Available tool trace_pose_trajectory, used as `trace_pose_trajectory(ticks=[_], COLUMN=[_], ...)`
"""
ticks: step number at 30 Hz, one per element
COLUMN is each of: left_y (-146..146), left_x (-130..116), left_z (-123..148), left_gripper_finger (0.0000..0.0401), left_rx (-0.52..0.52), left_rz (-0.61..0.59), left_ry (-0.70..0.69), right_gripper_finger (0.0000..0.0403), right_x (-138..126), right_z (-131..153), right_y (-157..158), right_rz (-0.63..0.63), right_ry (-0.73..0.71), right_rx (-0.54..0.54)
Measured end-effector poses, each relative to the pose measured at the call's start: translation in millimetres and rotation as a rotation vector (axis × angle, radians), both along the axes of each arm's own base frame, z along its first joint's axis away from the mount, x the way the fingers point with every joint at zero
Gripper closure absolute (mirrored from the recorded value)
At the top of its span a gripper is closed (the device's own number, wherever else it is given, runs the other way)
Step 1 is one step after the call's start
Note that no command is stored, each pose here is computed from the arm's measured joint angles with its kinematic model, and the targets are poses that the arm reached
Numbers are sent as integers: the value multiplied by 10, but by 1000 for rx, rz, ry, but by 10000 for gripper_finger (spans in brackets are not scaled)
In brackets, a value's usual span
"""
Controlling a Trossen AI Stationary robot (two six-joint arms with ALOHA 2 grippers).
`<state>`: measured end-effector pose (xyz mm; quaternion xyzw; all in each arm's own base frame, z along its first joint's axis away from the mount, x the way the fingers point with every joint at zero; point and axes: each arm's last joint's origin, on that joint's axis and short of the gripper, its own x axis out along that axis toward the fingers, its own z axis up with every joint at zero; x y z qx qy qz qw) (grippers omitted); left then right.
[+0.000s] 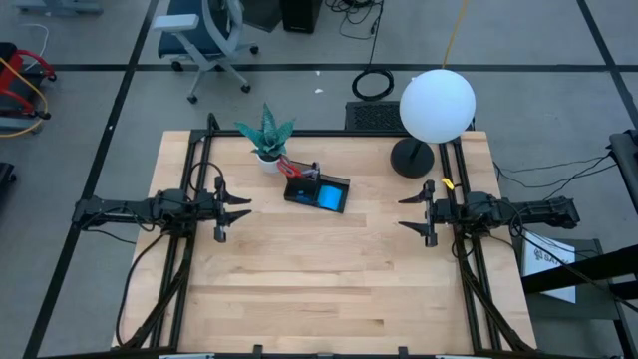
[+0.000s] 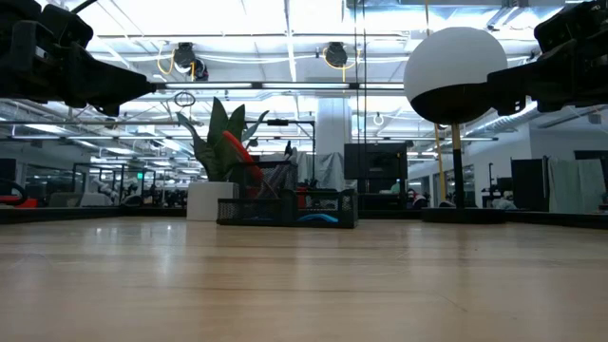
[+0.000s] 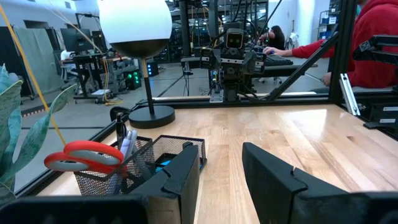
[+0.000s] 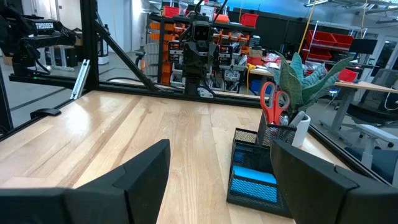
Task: Pick and place office supplies into organizer
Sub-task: Return to Home Position
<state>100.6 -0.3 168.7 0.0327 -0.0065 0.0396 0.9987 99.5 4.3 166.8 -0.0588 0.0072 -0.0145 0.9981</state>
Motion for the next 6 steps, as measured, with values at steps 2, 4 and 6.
trace_pose_trajectory(ticks=[2,4,6], left_y=[0,0,0], left_x=[0,0,0], left_z=[0,0,0], left_gripper_finger=[270,269,270], left_rx=[0,0,0], left_rz=[0,0,0], left_ry=[0,0,0], right_gripper_finger=[133,132,131], right_x=[0,0,0], right_z=[0,0,0], right_y=[0,0,0], right_rz=[0,0,0], right_ry=[0,0,0], right_rx=[0,0,0])
